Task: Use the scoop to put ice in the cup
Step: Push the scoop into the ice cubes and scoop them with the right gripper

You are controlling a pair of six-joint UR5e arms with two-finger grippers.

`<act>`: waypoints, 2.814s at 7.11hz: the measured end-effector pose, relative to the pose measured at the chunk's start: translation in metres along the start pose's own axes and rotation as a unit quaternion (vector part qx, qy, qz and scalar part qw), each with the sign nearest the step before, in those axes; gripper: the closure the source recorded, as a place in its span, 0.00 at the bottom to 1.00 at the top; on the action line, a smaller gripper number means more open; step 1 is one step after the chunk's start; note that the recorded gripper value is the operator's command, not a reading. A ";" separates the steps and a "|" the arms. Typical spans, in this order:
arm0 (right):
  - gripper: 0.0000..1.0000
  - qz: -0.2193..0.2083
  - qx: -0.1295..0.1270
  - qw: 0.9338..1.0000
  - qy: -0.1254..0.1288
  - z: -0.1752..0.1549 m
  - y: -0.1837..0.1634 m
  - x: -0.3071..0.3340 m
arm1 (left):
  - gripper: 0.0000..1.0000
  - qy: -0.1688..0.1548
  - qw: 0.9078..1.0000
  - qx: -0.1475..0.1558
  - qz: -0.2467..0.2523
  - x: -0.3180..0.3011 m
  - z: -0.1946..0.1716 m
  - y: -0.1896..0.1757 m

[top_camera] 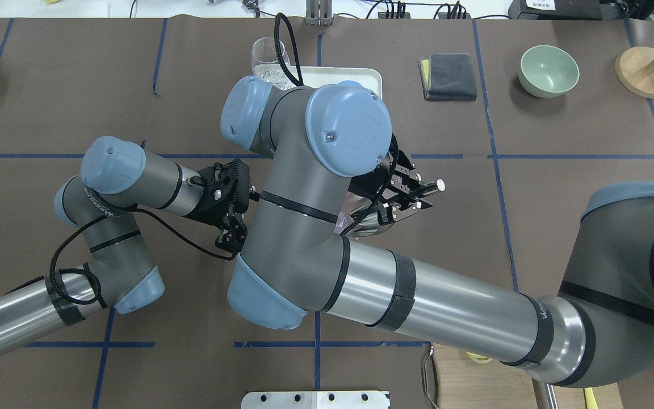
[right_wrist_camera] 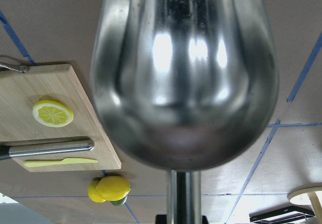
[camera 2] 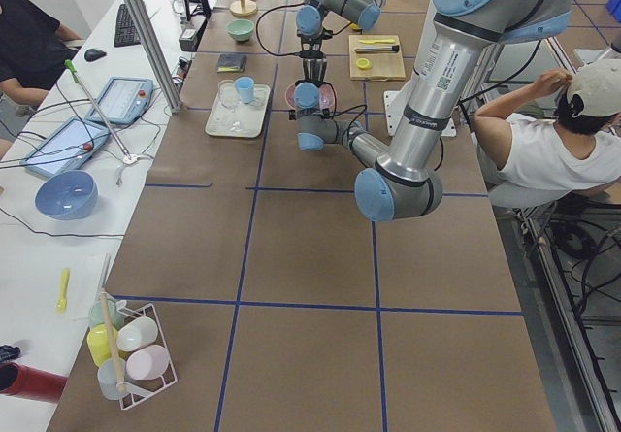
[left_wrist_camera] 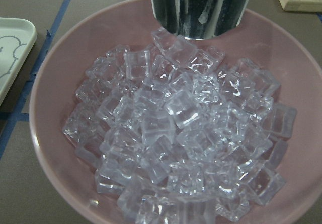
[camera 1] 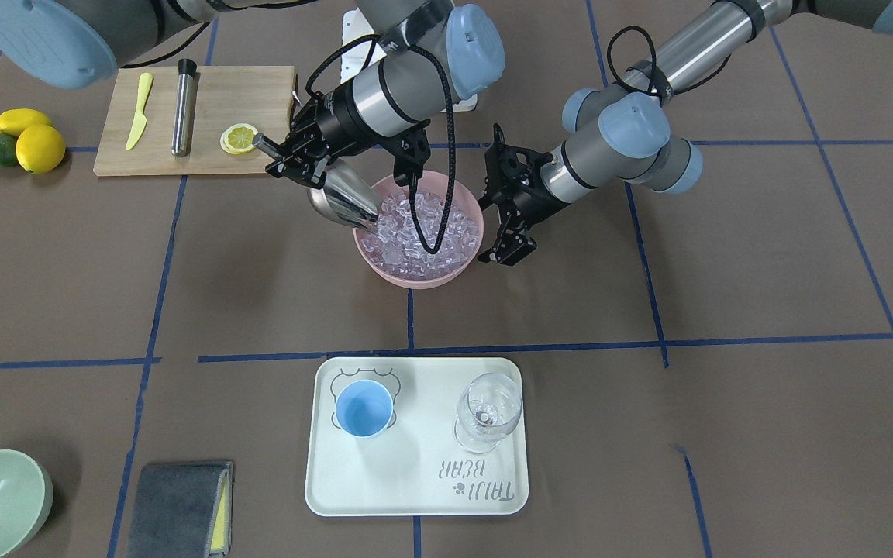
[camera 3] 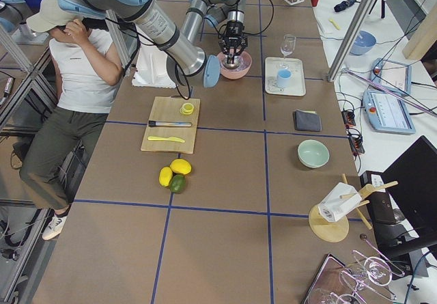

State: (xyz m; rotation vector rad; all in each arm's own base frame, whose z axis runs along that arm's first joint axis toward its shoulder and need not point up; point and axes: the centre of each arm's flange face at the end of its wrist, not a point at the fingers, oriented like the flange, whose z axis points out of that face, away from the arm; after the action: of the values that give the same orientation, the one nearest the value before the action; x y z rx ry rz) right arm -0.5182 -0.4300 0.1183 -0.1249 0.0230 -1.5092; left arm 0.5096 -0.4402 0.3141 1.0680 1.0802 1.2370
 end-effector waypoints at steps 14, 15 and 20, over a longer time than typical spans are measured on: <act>1.00 -0.010 0.037 0.999 0.018 0.009 -0.039 -0.008 | 0.00 0.000 1.000 -0.001 -0.001 0.000 0.000 0.002; 1.00 -0.010 0.041 0.999 0.020 0.011 -0.041 -0.007 | 0.00 0.000 1.000 -0.001 -0.001 0.000 0.000 0.002; 1.00 -0.014 0.077 0.997 0.030 0.026 -0.057 -0.006 | 0.00 0.000 1.000 -0.002 -0.001 0.000 0.000 0.003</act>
State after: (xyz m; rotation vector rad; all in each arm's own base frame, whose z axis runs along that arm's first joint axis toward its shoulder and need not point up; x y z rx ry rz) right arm -0.5725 -0.4254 0.1493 0.0440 -0.0457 -1.5366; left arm 0.5091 -0.4399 0.3171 1.0633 1.0786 1.2369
